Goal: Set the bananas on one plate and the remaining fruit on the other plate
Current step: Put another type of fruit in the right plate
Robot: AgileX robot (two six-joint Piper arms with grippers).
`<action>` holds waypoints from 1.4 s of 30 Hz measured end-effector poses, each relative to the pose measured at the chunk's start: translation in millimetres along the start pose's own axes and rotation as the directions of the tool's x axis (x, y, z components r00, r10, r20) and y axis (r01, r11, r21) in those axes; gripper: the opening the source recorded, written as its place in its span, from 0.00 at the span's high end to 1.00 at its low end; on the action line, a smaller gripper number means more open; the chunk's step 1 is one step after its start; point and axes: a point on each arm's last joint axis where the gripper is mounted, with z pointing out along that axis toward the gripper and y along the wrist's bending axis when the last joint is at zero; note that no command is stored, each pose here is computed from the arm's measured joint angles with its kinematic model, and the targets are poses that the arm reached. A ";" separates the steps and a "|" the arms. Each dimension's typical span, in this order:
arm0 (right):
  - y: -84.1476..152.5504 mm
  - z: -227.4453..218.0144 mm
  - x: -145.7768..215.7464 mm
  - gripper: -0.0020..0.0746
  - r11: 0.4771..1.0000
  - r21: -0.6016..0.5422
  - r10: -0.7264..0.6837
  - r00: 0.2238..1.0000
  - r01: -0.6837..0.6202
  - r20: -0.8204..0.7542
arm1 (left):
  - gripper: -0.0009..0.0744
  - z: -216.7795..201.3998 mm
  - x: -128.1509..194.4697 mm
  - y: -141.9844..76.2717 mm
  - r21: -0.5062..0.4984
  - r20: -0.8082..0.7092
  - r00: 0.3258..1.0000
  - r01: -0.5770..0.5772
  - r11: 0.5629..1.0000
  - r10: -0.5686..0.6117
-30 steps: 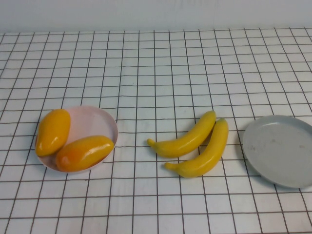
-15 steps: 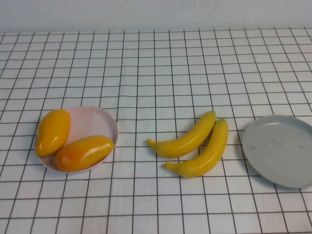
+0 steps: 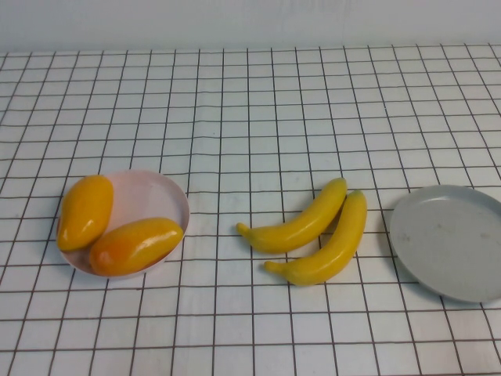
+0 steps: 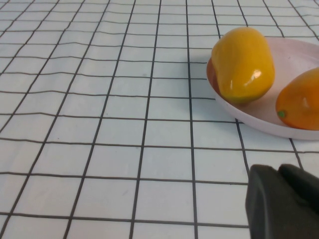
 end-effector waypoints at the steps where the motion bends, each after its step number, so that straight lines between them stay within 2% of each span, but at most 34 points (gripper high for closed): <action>1: 3.1 0.1 -1.7 0.99 0.993 -0.037 0.117 0.993 -0.116 0.018 | 0.99 0.0 0.0 0.0 0.000 0.000 1.000 0.000 1.000 0.000; 2: 5.8 -0.1 -3.6 0.99 0.970 -0.074 0.235 0.972 -0.233 0.027 | 0.99 0.0 0.0 0.0 0.000 0.000 1.000 0.000 1.000 0.000; 4: 12.0 -1.1 -8.7 1.00 0.837 -0.166 0.531 0.847 -0.521 0.015 | 0.99 0.0 0.0 0.0 0.000 0.000 1.000 0.000 1.000 0.000; 6: 15.1 -2.1 -12.9 0.99 0.701 -0.221 0.694 0.720 -0.678 -0.010 | 0.99 0.0 0.0 0.0 0.000 0.000 1.000 0.000 1.000 0.000; 7: 15.5 -2.4 -14.4 0.99 0.667 -0.235 0.725 0.688 -0.707 -0.012 | 0.99 0.0 0.0 0.0 0.000 0.000 1.000 0.000 1.000 0.000; 8: 15.4 -2.5 -15.4 0.99 0.659 -0.243 0.733 0.680 -0.712 -0.006 | 0.99 0.0 0.0 0.0 0.000 0.000 1.000 0.000 1.000 0.000; 13: 15.0 -2.6 -16.4 0.99 0.730 -0.250 0.663 0.748 -0.637 0.031 | 0.99 0.0 0.1 0.0 0.000 -0.001 1.000 0.000 1.000 0.000; 19: 14.2 -2.7 -17.7 0.99 0.730 -0.253 0.665 0.746 -0.635 0.048 | 0.99 0.0 0.1 0.0 0.000 -0.001 1.000 0.000 1.000 0.000; 22: 13.3 -2.8 -18.7 0.99 0.749 -0.251 0.646 0.760 -0.613 0.070 | 0.99 0.0 0.1 0.0 0.000 -0.001 1.000 0.000 1.000 0.000; 26: 12.2 -2.9 -19.9 0.99 0.817 -0.238 0.560 0.821 -0.525 0.114 | 0.99 0.0 0.1 0.0 0.000 -0.001 1.000 0.000 1.000 0.000; 27: 11.9 -2.9 -20.3 0.99 0.820 -0.238 0.557 0.822 -0.520 0.122 | 0.99 0.0 0.1 0.0 0.000 -0.001 1.000 0.000 1.000 0.000; 28: 11.3 -3.1 -21.3 0.99 0.812 -0.240 0.570 0.811 -0.532 0.130 | 0.99 0.0 0.1 0.0 0.000 -0.001 1.000 0.000 1.000 0.000; 30: 9.2 -3.6 -24.2 0.99 0.759 -0.254 0.643 0.751 -0.600 0.146 | 0.99 0.0 0.1 0.0 0.000 -0.001 1.000 0.000 1.000 0.000; 33: 2.2 -4.7 -29.1 0.99 0.609 -0.275 0.793 0.582 -0.744 0.181 | 0.99 0.0 0.1 0.0 0.000 -0.001 1.000 0.000 1.000 0.000; 35: -4.6 -5.5 -31.1 0.99 0.554 -0.266 0.831 0.505 -0.789 0.233 | 0.99 0.0 0.1 0.0 0.000 -0.001 1.000 0.000 1.000 0.000; 39: -9.2 -6.1 -31.7 0.99 0.579 -0.237 0.809 0.514 -0.780 0.285 | 0.99 0.0 0.1 0.0 0.000 -0.001 1.000 0.000 1.000 0.000; 42: -1.7 -5.3 -30.8 0.99 0.647 -0.247 0.763 0.603 -0.722 0.234 | 0.99 0.0 0.1 0.0 0.000 -0.001 1.000 0.000 1.000 0.000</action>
